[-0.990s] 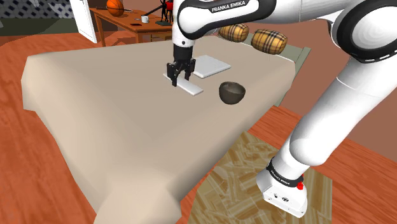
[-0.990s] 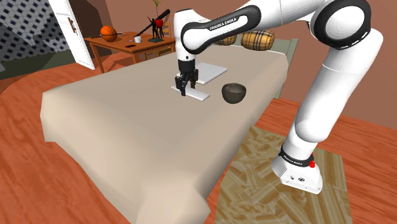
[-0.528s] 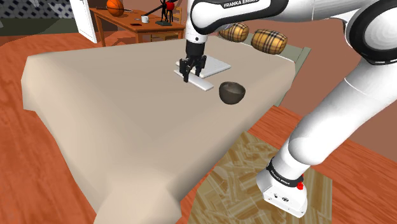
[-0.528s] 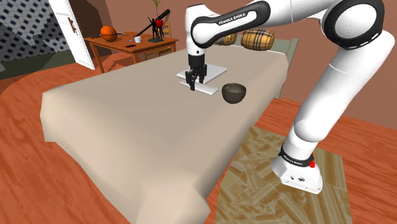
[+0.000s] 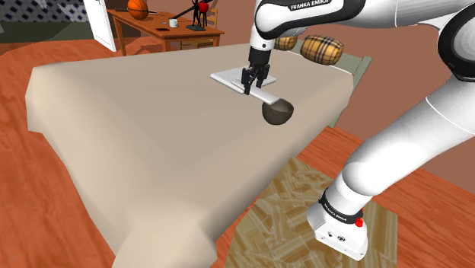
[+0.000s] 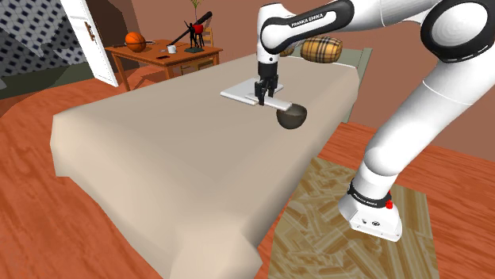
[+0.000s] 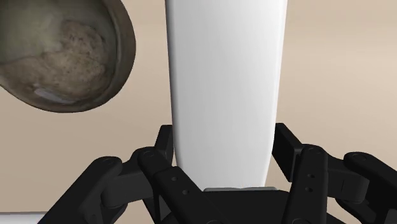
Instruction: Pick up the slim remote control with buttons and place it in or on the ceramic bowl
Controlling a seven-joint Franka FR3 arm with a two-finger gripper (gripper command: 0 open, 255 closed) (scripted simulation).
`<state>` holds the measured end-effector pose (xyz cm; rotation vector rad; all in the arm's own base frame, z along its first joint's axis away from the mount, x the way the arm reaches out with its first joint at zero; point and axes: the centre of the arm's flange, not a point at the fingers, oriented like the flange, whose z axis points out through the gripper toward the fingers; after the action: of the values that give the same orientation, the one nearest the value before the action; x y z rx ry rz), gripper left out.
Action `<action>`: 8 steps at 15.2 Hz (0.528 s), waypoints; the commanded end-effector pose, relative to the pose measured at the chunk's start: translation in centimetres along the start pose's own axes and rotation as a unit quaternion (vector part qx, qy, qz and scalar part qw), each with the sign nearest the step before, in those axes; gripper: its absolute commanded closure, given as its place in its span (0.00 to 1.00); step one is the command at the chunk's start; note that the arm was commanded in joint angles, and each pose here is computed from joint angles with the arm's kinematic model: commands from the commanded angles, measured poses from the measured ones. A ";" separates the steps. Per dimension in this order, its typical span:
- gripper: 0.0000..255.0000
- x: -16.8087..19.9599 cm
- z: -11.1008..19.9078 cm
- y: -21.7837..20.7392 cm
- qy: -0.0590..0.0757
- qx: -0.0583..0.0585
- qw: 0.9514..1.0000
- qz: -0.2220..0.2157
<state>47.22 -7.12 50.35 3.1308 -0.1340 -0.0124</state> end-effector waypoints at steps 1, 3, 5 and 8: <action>1.00 -0.9 0.4 2.4 0.000 0.000 1.000 -0.001; 1.00 -1.8 0.4 4.9 0.000 0.000 1.000 -0.001; 1.00 -2.7 0.4 7.4 0.000 0.000 1.000 -0.001; 1.00 -4.1 0.4 11.1 0.000 0.000 1.000 -0.001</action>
<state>43.16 -16.60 49.75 3.1312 -0.1335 -0.0130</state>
